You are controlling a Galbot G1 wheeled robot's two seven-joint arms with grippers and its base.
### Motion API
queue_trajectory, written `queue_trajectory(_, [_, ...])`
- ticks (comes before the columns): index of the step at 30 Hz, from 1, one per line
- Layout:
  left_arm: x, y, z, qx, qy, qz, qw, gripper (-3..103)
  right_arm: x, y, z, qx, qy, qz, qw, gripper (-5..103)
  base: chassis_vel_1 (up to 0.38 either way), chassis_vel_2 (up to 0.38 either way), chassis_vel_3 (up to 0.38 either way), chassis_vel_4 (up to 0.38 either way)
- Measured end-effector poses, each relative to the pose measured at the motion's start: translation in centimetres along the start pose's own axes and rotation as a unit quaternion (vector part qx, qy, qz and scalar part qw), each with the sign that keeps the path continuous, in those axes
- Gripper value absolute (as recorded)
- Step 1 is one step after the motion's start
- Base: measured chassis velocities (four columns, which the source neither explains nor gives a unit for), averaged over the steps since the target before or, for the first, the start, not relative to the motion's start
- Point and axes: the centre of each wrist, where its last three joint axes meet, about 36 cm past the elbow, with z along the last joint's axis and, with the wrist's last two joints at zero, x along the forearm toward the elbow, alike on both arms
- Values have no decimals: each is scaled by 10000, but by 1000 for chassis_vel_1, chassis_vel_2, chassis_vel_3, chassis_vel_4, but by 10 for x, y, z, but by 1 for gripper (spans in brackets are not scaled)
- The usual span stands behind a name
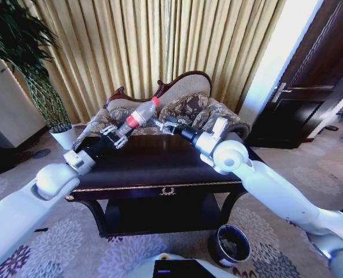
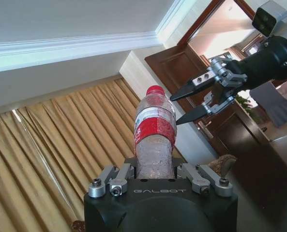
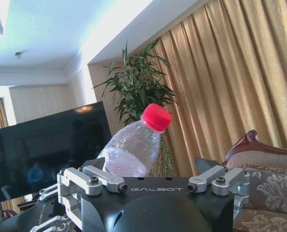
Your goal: Move to the front of the table and place the trash on the table into the trash bin.
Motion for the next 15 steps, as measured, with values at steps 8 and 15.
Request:
queue_trajectory(8, [-11,-12,0,128,-26,163,9998,34,-10,9,0,-23,28,-69,10000,100,0,0,0,0])
queue_trajectory(15, [-17,-26,3,301,-44,304,9991,32,-14,12,0,33,94,-86,9999,100,0,0,0,0])
